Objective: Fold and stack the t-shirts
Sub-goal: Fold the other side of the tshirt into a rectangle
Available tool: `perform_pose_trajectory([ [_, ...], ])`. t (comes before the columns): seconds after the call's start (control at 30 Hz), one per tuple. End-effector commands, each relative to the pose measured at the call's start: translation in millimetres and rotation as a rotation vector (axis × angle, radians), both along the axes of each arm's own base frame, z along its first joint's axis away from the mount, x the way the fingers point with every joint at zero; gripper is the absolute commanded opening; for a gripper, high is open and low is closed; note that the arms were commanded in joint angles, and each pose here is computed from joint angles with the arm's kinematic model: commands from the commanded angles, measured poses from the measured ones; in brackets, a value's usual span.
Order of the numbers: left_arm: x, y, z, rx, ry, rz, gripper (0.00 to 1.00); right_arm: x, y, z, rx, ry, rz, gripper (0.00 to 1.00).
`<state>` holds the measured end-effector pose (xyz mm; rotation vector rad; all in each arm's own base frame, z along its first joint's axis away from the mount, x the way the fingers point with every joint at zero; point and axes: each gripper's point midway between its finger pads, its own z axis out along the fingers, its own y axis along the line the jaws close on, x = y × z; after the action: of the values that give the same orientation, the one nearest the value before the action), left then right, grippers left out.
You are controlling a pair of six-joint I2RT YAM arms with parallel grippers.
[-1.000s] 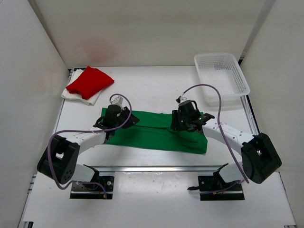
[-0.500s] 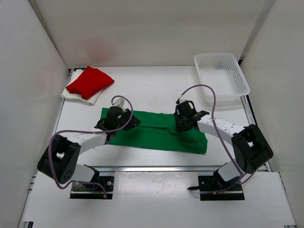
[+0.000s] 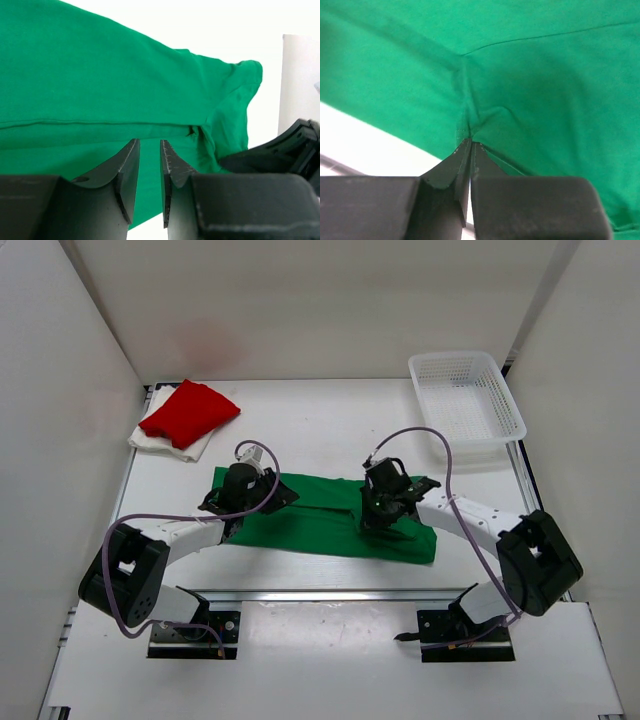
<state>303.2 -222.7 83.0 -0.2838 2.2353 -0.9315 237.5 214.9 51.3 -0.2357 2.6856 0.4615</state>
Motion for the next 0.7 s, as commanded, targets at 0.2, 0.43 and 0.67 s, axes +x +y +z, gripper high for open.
perform_pose_trajectory([
  [0.2,5,-4,26,-0.079,-0.048,-0.012,0.34,-42,40,10,0.222,0.156,0.035,0.01],
  [0.43,7,3,25,-0.078,-0.047,0.007,0.34,-40,41,26,0.261,0.108,0.061,0.2],
  [0.67,15,-9,18,-0.068,-0.028,0.0,0.37,-3,-42,24,0.205,-0.05,-0.203,0.0],
])
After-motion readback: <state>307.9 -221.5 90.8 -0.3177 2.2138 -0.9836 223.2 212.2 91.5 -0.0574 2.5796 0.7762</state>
